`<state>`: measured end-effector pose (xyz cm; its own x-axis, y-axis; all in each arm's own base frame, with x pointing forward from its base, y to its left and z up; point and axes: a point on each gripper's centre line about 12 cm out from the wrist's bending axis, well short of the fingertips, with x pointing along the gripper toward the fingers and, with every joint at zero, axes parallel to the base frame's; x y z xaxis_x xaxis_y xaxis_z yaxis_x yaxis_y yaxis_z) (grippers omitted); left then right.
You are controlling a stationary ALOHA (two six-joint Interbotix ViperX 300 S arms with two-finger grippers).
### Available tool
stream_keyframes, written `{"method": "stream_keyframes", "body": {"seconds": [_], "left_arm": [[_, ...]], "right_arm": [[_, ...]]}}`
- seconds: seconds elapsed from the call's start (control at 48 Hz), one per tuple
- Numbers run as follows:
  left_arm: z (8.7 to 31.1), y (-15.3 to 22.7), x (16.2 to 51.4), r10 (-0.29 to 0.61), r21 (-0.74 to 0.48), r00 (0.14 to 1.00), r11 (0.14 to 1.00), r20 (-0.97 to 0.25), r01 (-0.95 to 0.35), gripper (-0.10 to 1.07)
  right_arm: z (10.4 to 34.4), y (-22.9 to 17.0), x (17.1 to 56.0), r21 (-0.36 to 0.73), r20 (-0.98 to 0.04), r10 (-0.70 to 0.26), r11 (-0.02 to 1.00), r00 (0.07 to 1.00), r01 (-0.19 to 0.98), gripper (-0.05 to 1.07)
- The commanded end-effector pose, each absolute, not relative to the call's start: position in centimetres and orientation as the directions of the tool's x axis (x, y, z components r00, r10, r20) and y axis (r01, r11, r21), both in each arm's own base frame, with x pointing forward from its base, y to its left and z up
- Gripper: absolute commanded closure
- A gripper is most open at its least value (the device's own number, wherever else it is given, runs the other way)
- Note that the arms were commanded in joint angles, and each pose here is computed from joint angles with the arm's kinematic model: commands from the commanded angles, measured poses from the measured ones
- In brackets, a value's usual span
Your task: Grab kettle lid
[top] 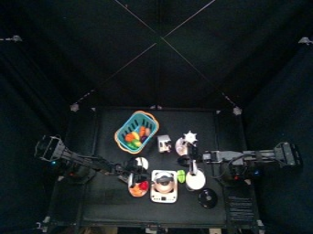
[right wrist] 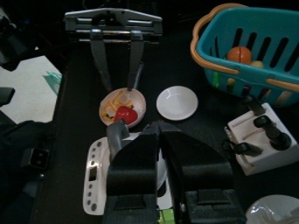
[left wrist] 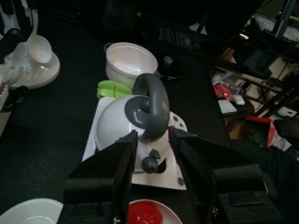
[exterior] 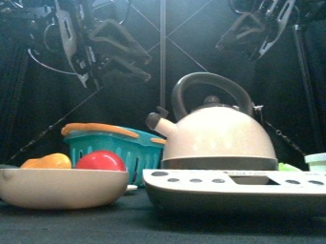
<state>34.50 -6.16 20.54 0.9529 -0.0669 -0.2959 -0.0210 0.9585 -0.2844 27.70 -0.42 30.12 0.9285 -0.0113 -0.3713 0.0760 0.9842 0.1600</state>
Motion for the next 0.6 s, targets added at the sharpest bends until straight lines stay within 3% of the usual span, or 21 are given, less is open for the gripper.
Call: {"method": "stream_keyframes", "body": {"seconds": [0.0, 0.188, 0.583], "left_arm": [[21.2, -6.1, 34.7, -0.062, -0.288, 0.960, 0.957, -0.272, -0.020, 0.22], [21.2, -6.1, 34.7, -0.062, -0.288, 0.960, 0.957, -0.272, -0.020, 0.22], [21.1, -6.0, 34.6, -0.062, -0.287, 0.959, 0.958, -0.276, -0.021, 0.22]], "right_arm": [[31.5, -0.7, 27.9, 0.134, -0.328, -0.023, 0.988, 0.944, 0.071, 0.82], [31.3, -1.5, 27.9, 0.123, -0.306, -0.052, 0.988, 0.950, 0.094, 0.82], [32.5, -0.7, 28.2, 0.155, -0.298, -0.023, 0.985, 0.954, 0.072, 0.82]]}}
